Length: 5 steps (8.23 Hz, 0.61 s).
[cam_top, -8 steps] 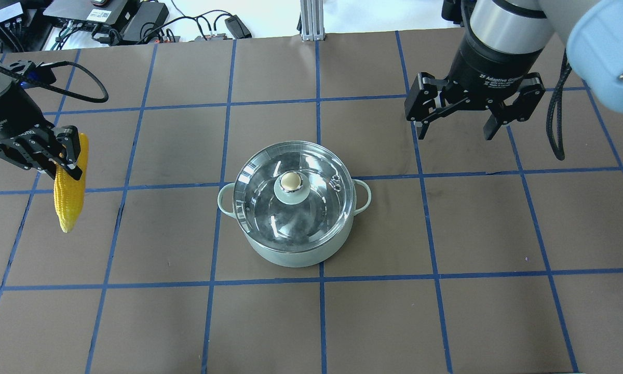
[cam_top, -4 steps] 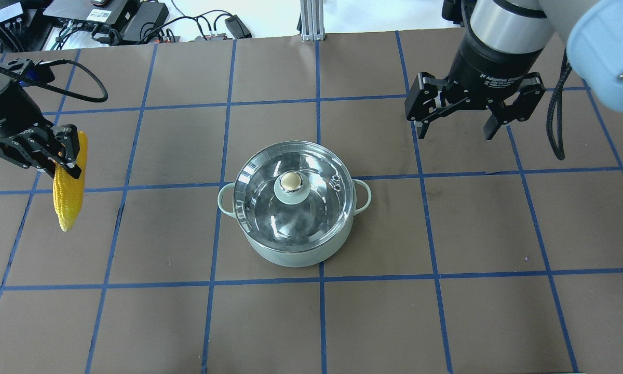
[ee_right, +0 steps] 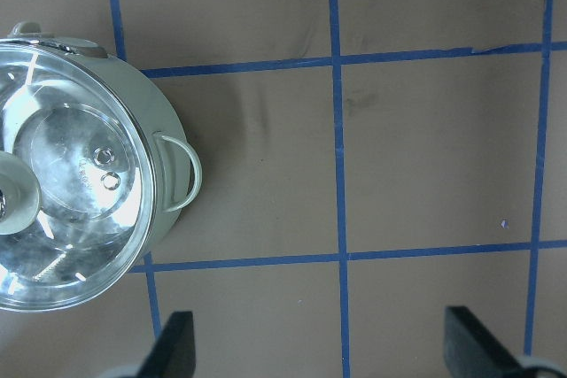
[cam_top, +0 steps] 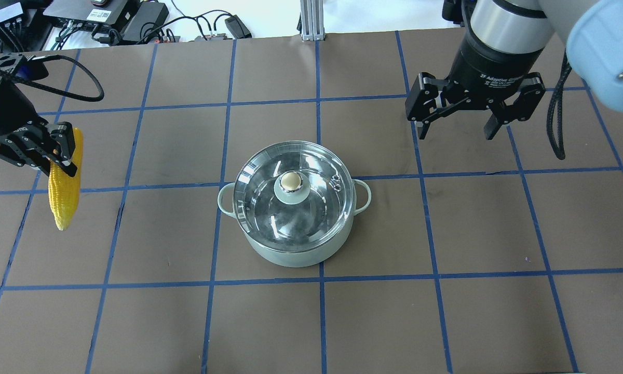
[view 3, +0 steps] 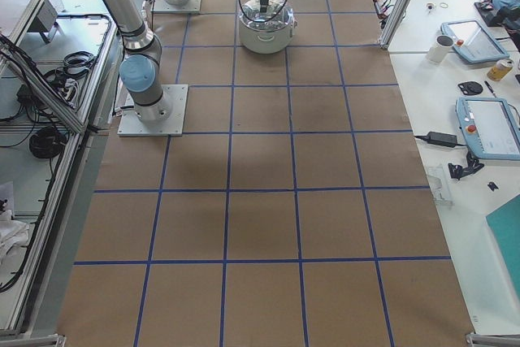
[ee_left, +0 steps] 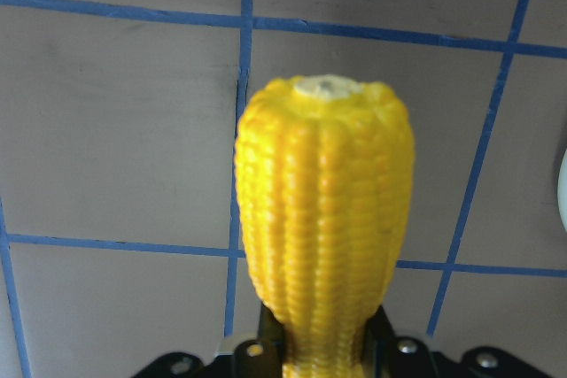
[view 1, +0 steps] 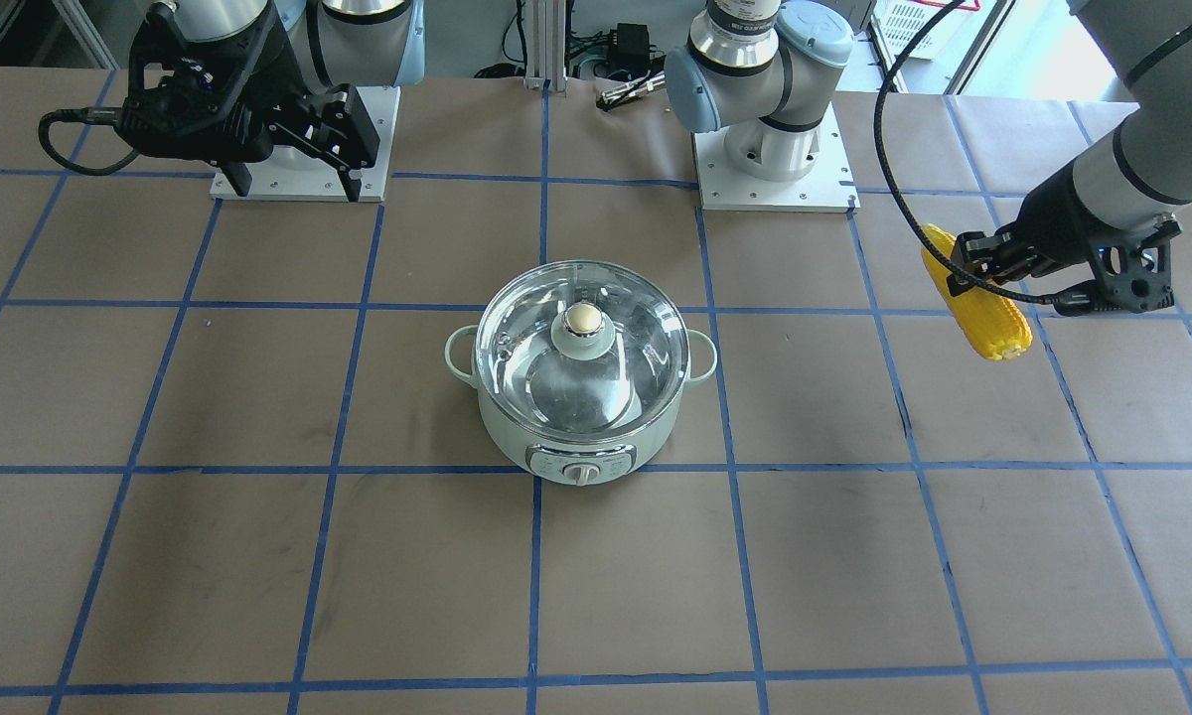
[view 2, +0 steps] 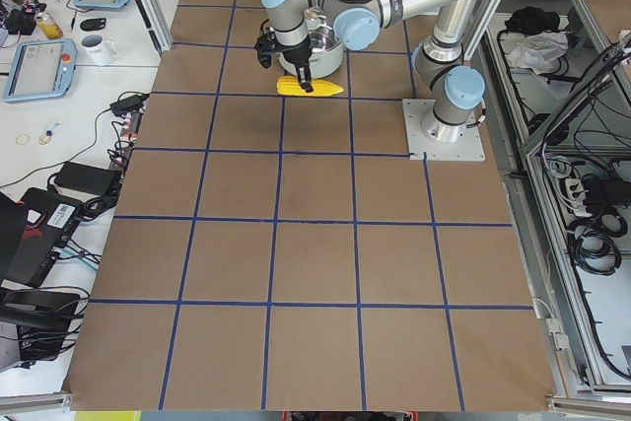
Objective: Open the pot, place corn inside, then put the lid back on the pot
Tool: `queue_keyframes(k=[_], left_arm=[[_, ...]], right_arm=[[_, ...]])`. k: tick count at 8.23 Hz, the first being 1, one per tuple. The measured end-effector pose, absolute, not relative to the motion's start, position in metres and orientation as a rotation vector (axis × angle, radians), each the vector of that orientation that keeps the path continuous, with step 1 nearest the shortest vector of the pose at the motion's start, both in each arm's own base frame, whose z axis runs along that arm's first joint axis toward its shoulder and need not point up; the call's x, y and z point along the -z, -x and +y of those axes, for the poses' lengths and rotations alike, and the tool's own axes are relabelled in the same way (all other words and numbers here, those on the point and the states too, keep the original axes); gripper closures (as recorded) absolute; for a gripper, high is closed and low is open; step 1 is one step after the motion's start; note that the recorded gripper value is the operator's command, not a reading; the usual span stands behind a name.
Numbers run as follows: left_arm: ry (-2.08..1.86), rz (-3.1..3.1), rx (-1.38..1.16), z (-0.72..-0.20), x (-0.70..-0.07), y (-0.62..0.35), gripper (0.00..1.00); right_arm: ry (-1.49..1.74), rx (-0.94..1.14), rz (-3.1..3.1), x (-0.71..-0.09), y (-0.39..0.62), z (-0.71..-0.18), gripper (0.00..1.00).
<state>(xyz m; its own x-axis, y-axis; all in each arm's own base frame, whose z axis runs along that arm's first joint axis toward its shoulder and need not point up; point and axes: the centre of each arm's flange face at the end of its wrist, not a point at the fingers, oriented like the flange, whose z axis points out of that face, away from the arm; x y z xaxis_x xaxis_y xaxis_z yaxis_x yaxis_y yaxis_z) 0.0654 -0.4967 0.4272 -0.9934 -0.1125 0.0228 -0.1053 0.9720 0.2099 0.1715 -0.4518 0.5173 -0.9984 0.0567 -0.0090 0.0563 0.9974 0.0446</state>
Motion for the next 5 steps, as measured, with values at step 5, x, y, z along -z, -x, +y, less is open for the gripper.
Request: queue_keyframes(k=[5], left_arm=[[-0.185, -3.096, 0.278, -0.488, -0.443, -0.059, 1.00]], right_arm=[[-0.085, -0.070, 3.130, -0.517, -0.171, -0.452, 0.00]])
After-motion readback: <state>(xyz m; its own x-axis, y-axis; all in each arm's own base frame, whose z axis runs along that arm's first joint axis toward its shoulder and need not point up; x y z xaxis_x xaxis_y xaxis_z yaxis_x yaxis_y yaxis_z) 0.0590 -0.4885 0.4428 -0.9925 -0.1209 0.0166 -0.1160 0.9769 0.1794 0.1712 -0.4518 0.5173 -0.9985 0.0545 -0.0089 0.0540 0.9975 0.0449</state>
